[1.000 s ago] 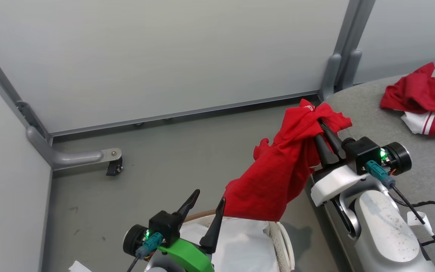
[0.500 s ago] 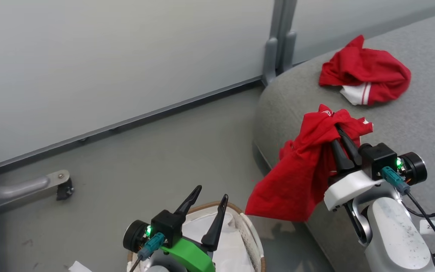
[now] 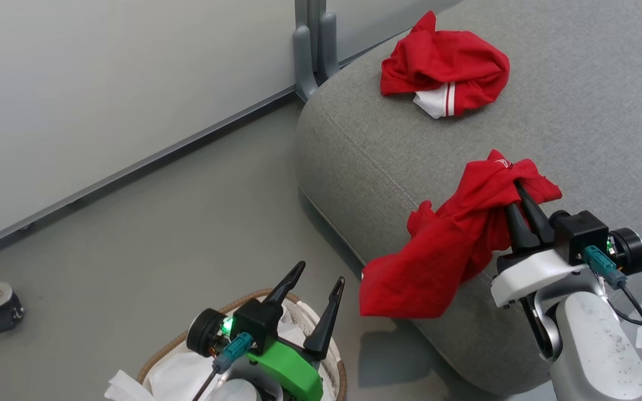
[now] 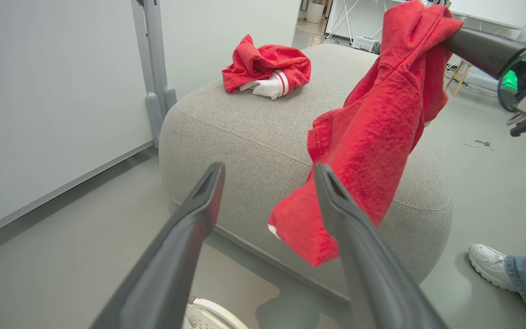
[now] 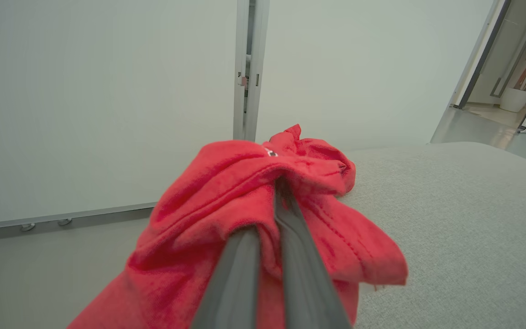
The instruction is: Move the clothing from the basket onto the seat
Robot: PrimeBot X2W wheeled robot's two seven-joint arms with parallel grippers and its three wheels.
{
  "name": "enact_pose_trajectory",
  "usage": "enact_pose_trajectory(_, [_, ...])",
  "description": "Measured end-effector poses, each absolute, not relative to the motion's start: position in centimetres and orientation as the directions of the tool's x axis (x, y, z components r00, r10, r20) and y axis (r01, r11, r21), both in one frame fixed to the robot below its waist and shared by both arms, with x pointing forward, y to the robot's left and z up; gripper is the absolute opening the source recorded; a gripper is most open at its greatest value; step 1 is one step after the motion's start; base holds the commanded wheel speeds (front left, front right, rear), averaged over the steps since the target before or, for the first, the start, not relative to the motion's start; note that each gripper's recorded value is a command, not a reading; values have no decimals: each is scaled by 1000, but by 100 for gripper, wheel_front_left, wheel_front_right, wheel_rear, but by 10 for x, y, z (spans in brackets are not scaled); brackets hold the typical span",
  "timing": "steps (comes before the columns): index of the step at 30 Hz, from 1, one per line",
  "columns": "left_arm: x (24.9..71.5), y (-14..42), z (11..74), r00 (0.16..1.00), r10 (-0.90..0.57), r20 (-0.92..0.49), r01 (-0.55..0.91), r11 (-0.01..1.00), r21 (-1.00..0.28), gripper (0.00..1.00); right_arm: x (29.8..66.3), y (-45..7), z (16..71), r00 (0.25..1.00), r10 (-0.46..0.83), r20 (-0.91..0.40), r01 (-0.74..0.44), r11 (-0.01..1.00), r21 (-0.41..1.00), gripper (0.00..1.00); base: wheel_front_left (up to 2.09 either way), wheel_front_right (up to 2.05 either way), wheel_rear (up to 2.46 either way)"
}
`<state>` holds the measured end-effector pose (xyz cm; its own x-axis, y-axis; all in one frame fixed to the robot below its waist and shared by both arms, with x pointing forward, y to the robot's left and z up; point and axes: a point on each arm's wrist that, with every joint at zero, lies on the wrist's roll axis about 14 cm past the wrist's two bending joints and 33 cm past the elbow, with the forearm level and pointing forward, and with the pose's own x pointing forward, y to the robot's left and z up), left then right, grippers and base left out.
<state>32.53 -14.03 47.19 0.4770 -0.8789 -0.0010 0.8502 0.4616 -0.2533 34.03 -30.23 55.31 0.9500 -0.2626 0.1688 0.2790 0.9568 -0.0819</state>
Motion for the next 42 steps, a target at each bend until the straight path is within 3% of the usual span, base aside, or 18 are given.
enact_pose_trajectory(5, [333, -144, 464, 472, -882, -8, 847, 456, -275, 100, 347, -322, 560, 934, -308, 181, 331, 937, -114, 0, 0, 0, 0])
enact_pose_trajectory(15, [374, -136, 454, 513, -858, 12, 825, 489, -284, 100, 414, -375, 672, 851, -300, 432, 447, 845, -293, 0, 0, 0, 0])
enact_pose_trajectory(21, [408, -124, 444, 549, -835, 35, 805, 518, -289, 100, 463, -405, 694, 836, -301, 459, 483, 801, -355, 0, 0, 0, 0])
enact_pose_trajectory(27, [433, -119, 426, 560, -827, 44, 799, 525, -294, 100, 518, -436, 673, 857, -342, 386, 492, 768, -411, 0, 0, 0, 0])
enact_pose_trajectory(32, [447, -112, 400, 576, -817, 21, 778, 541, -319, 100, 560, -451, 606, 882, -403, 243, 470, 785, -404, 0, 0, 0, 0])
enact_pose_trajectory(42, [454, -88, 347, 619, -781, -83, 709, 600, -371, 100, 585, -443, 460, 894, -446, -46, 389, 823, -413, 0, 0, 0, 0])
